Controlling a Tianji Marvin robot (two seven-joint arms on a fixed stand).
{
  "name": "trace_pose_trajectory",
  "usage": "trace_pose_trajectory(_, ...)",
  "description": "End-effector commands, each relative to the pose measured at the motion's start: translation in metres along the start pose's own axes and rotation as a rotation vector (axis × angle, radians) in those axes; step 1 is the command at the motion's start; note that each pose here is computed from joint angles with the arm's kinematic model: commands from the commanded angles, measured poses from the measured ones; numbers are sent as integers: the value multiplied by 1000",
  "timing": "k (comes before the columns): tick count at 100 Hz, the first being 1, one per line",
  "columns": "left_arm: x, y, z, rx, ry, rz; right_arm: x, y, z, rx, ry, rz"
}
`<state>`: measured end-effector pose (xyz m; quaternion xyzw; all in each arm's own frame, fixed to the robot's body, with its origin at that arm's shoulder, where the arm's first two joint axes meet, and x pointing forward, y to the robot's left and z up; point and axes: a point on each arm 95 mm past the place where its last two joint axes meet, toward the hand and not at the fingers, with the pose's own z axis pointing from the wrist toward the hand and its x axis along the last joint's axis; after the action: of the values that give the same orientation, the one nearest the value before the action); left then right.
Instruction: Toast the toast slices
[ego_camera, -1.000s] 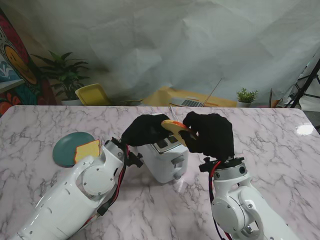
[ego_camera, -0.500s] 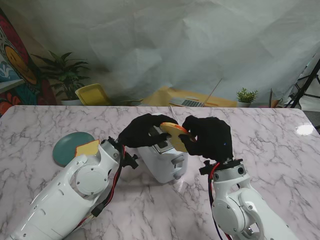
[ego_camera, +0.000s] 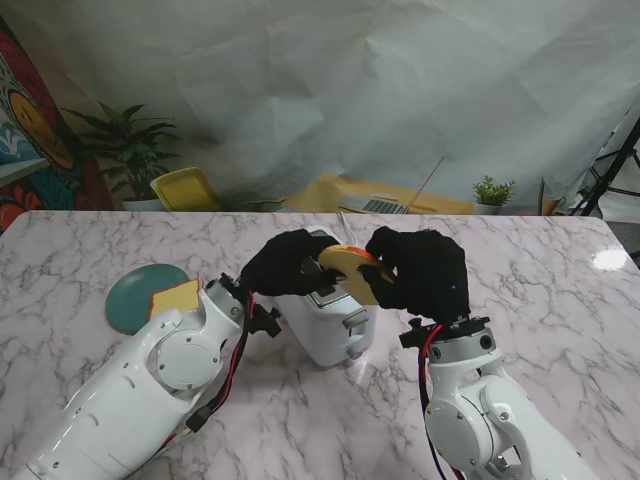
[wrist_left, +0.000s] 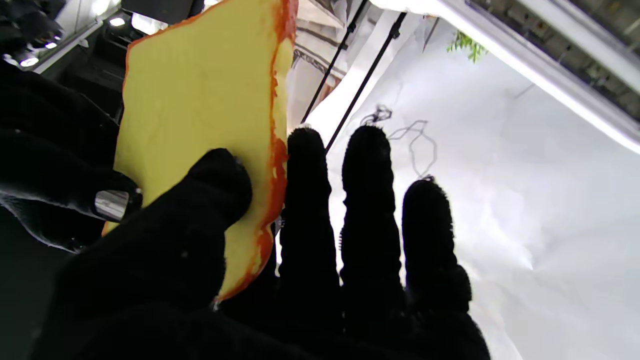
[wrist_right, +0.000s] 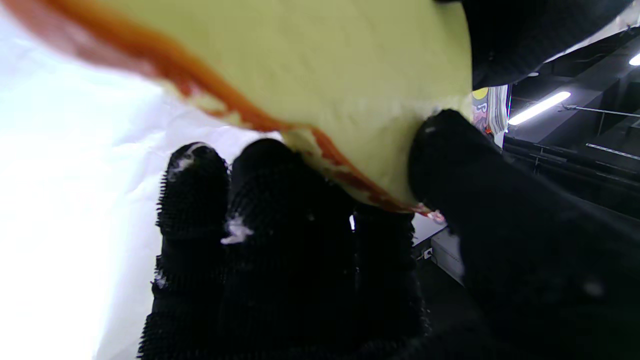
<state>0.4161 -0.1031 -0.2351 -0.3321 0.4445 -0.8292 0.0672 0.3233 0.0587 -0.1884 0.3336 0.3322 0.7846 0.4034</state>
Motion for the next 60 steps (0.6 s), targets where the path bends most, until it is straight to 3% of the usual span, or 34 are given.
trace_pose_trajectory(1, 1, 4, 3, 6, 8, -33, 0, 0, -1, -7, -11, 2)
trace_pose_trajectory(14, 3, -3, 2, -6, 14, 18, -3, -4, -5, 63, -34, 15)
trace_pose_trajectory(27, 7, -12, 2, -75, 23, 105, -4, -5, -7, 167, -28, -12)
trace_pose_trajectory(40, 10, -16, 5, -142, 38, 162, -2, -1, -7, 254, 7, -74)
trace_pose_trajectory(60, 11, -21, 10, -224, 40, 208, 3, 11, 0, 329, 92, -180)
